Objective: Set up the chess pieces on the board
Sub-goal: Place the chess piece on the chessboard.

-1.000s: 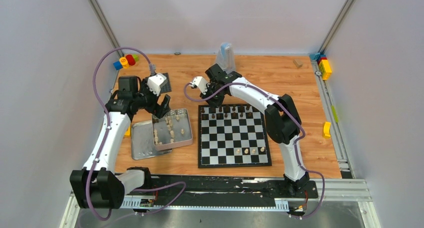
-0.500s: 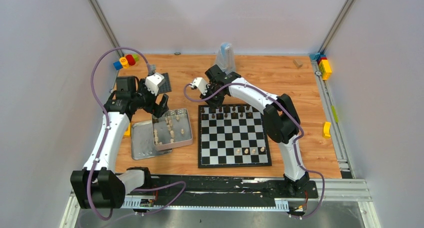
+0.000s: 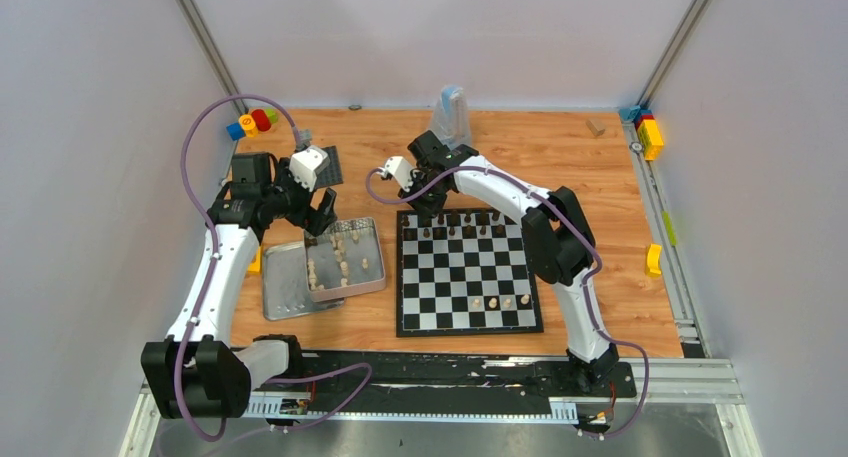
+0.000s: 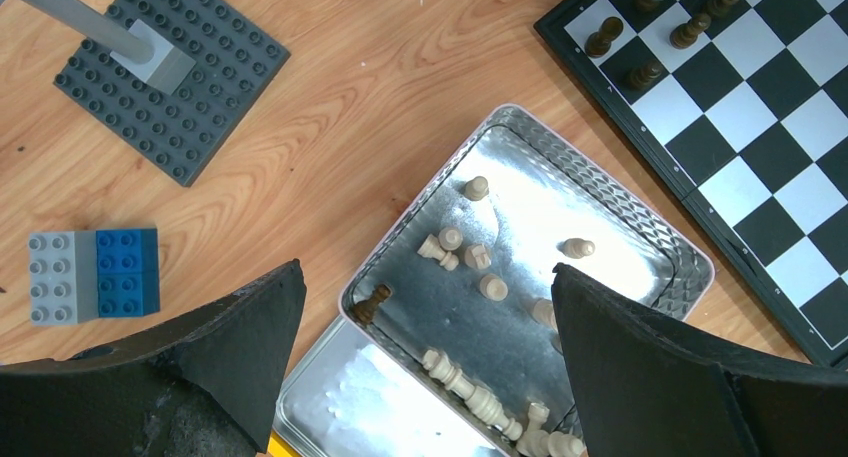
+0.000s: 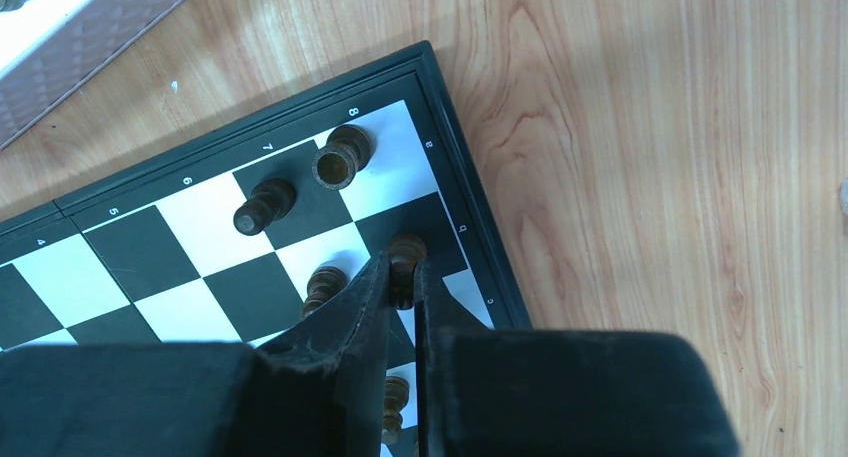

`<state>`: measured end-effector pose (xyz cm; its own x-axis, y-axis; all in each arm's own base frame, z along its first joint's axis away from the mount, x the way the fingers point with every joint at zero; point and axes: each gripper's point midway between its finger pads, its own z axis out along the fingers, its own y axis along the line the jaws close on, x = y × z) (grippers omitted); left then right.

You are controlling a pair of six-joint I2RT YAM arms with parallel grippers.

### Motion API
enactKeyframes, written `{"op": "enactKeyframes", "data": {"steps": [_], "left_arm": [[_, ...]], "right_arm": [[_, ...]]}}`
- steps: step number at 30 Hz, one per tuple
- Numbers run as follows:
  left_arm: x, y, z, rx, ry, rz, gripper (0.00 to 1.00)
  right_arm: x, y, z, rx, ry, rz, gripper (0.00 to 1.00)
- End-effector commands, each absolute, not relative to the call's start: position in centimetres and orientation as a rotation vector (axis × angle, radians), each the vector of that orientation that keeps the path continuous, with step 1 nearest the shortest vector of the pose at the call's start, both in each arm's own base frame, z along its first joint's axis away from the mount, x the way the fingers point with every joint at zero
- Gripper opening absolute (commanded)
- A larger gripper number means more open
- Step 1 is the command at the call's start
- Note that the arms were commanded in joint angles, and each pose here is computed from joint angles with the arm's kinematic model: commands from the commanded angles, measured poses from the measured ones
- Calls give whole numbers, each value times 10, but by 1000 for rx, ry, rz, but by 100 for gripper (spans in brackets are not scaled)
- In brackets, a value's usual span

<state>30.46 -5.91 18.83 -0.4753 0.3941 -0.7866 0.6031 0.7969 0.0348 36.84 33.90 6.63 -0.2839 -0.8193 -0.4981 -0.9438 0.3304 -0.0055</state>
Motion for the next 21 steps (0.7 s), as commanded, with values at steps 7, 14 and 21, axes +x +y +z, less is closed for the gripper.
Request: {"op": "enactKeyframes", "data": {"steps": [7,14,21], "left_arm": [[306,-57,199,720,2085,-302,100],[308,-52,198,701,2097,-270,100],[314,-38,209,640,2089,-186,100]], "right_arm": [[373,351,79,-1528,2149,438,23],[379,353,102,-1479,2117,427,51],[391,358,163,-1405,1993,406,61]]}}
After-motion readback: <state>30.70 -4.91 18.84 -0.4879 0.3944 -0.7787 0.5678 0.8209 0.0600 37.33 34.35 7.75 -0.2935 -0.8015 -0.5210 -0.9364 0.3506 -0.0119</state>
